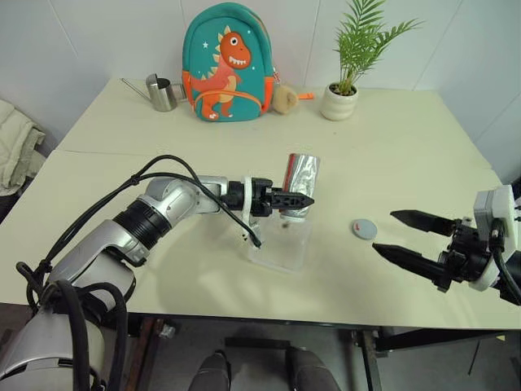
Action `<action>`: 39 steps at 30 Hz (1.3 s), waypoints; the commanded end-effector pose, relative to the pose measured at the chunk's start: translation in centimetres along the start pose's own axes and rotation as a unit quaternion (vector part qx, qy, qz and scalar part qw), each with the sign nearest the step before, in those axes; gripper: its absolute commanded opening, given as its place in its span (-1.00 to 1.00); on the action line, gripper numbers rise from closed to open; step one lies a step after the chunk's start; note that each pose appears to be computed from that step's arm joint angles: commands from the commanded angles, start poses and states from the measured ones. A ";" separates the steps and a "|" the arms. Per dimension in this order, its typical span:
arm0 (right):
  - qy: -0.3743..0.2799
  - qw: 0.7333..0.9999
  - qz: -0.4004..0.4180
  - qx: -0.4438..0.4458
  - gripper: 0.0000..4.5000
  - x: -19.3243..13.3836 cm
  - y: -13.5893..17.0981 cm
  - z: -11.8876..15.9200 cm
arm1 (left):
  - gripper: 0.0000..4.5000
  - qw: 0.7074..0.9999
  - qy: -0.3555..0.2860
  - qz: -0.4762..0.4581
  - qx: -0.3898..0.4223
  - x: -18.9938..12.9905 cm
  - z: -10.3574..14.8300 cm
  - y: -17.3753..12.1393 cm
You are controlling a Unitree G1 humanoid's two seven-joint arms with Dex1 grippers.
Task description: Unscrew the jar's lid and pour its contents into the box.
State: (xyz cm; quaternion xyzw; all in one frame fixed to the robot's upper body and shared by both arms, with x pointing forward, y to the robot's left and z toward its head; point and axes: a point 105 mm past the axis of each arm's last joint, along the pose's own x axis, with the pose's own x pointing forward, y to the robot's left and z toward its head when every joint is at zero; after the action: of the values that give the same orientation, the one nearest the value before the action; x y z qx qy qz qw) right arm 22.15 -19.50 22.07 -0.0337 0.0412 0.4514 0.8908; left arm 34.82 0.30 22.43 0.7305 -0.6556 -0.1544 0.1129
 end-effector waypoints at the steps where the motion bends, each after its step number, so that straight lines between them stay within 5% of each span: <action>1: -0.001 0.999 0.036 -0.013 0.99 -0.5 1.9 0.9 | -0.10 0.998 0.015 0.041 0.047 0.1 -1.7 1.2; 11: -0.007 0.999 0.015 -0.030 0.99 -0.1 1.2 0.9 | -0.10 0.997 0.023 0.065 0.019 -0.5 -2.0 1.3; 13: -0.013 0.999 0.015 -0.034 0.99 -0.1 1.1 0.9 | -0.10 0.993 0.084 0.048 -0.062 -0.9 -3.4 0.5; 16: -0.015 0.999 0.019 -0.037 0.99 0.0 1.0 0.8 | -0.10 0.948 0.220 0.006 -0.232 -2.4 -6.6 -1.8; 20: -0.010 0.999 0.026 -0.042 0.99 0.0 0.7 0.5 | -0.10 0.850 0.340 0.002 -0.403 -4.2 -8.8 -4.0; 24: -0.005 0.998 0.025 -0.050 0.99 0.2 -0.1 0.5 | -0.10 0.678 0.456 0.046 -0.575 -6.7 -9.3 -6.9; 26: -0.004 0.998 0.030 -0.049 0.99 0.5 -0.2 0.5 | -0.10 0.519 0.512 0.092 -0.679 -8.4 -8.6 -9.2; 28: -0.004 0.998 0.033 -0.050 0.99 0.9 -0.5 0.3 | -0.10 0.307 0.537 0.136 -0.774 -9.5 -6.1 -11.9; 30: -0.005 0.998 0.038 -0.050 0.99 1.4 -0.7 0.4 | -0.10 0.207 0.526 0.142 -0.813 -9.6 -4.3 -12.8; 35: -0.008 0.998 0.043 -0.053 0.99 1.7 -0.9 0.7 | -0.10 0.177 0.474 0.129 -0.853 -9.5 -2.6 -12.5; 39: -0.006 0.998 0.043 -0.053 0.99 1.8 -1.2 0.6 | -0.10 0.222 0.460 0.101 -0.854 -9.6 -2.5 -11.9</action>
State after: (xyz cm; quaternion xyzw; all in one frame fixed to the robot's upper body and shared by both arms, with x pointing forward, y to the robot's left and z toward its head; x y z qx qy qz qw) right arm 24.16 -18.60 21.85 -0.0628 0.0258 0.4900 0.8691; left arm 46.25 11.53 19.62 0.0461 -0.0066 -0.2313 0.9718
